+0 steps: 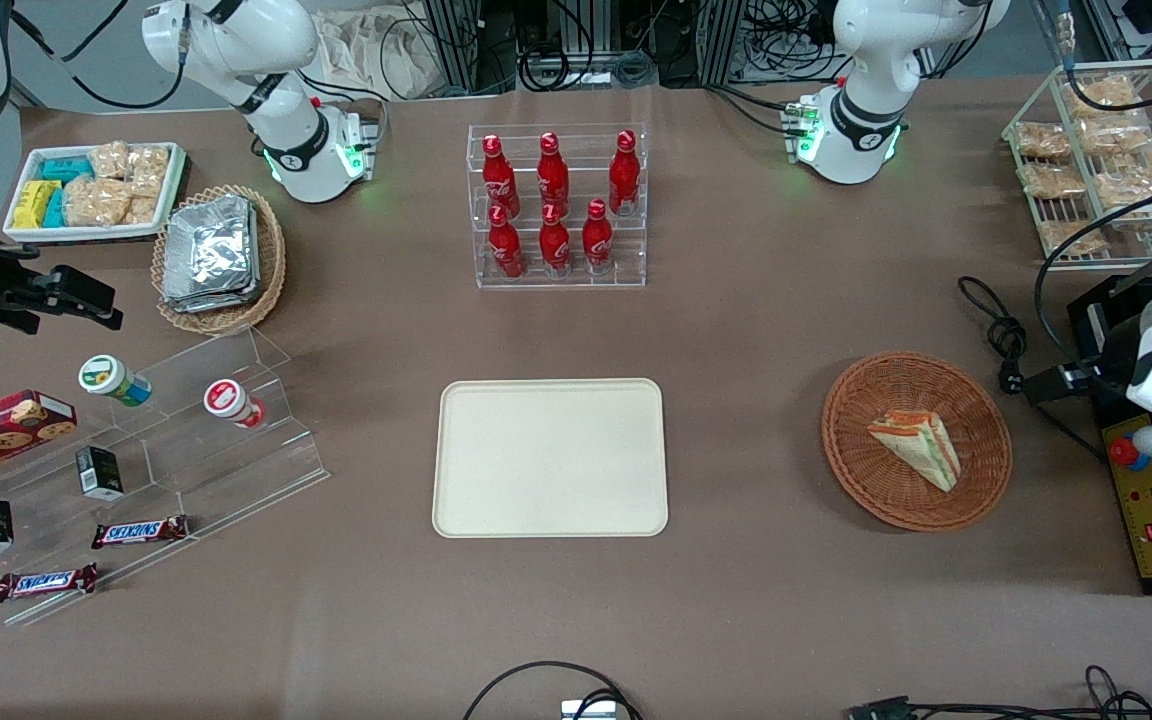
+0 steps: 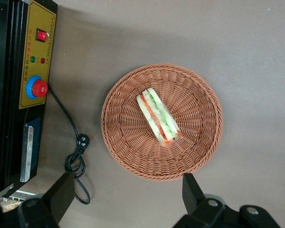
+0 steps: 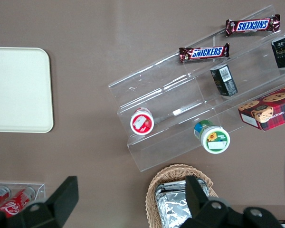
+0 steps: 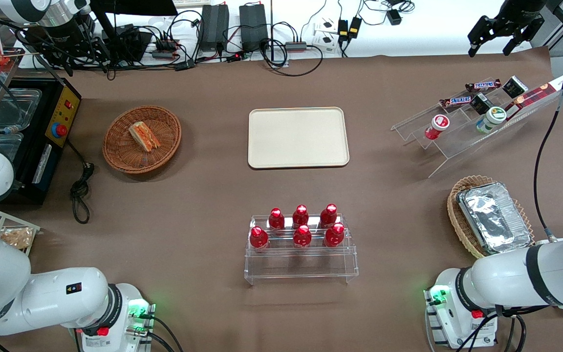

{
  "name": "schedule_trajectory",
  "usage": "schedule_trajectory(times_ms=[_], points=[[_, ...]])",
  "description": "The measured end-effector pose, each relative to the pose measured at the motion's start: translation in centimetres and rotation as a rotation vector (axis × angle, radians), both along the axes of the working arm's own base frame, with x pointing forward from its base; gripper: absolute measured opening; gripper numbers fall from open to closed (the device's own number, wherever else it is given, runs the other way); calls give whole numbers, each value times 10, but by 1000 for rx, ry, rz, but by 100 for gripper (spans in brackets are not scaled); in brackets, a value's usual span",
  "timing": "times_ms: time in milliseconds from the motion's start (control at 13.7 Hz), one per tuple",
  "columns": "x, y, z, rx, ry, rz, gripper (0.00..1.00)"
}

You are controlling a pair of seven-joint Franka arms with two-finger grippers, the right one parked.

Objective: Place sandwich from basket to tray
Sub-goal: 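Move the left gripper over the wrapped sandwich in the wicker basket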

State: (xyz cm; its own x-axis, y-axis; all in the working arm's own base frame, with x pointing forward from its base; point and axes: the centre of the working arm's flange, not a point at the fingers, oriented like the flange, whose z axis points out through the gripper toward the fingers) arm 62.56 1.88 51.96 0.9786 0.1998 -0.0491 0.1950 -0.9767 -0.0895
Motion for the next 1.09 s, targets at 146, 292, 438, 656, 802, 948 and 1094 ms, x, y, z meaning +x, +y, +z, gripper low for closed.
schedule_trajectory(times_ms=[146,292,438,656,802,948,1094], points=[[1,-1,-3,-2,4,-2,100],[3,-2,-8,-4,12,-3,100],[5,-3,-17,-6,25,-6,100],[13,-7,-40,-13,48,-6,100],[22,-13,-65,-16,49,82,100],[33,-27,-100,-18,36,184,100],[46,-33,-152,-19,15,393,100]])
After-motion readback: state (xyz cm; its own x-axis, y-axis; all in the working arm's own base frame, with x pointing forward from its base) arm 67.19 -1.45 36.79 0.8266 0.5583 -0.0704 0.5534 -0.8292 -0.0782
